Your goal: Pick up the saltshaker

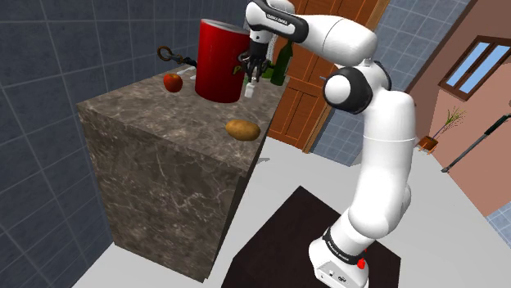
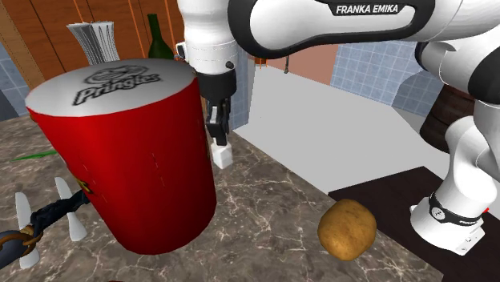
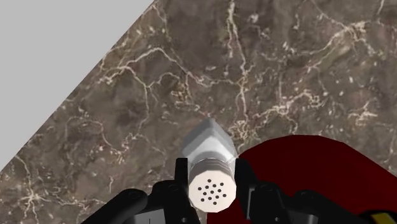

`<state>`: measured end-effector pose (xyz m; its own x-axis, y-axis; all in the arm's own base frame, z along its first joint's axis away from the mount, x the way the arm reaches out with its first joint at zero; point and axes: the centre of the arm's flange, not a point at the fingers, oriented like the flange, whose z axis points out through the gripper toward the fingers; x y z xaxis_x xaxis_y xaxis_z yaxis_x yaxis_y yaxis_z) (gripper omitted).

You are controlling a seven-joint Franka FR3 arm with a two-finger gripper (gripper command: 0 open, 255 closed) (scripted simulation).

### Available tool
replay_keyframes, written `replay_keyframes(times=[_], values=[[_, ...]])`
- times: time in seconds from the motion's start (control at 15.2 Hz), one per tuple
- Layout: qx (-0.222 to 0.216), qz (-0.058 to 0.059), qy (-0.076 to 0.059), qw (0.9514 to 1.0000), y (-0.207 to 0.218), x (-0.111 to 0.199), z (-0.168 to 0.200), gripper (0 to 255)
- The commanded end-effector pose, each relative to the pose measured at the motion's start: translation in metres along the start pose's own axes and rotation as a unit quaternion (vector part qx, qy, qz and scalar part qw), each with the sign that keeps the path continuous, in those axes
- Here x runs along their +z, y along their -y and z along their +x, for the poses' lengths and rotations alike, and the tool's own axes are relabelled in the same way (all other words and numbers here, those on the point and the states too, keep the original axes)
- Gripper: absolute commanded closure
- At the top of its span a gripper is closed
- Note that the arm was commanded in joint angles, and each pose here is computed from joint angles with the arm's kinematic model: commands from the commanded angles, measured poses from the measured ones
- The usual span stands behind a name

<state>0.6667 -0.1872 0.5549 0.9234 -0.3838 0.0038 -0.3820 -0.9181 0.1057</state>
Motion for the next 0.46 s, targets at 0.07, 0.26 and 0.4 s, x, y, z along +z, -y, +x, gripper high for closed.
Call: replay_keyframes(times=[0.07,0.26,0.4], values=[[-0.001,0.001,-0.002,1.0000,-0.003,-0.018,0.001,255],[-0.001,0.001,-0.002,1.0000,-0.004,-0.034,0.001,255],[-0.001,0.001,-0.002,1.0000,-0.005,-0.034,0.001,255]])
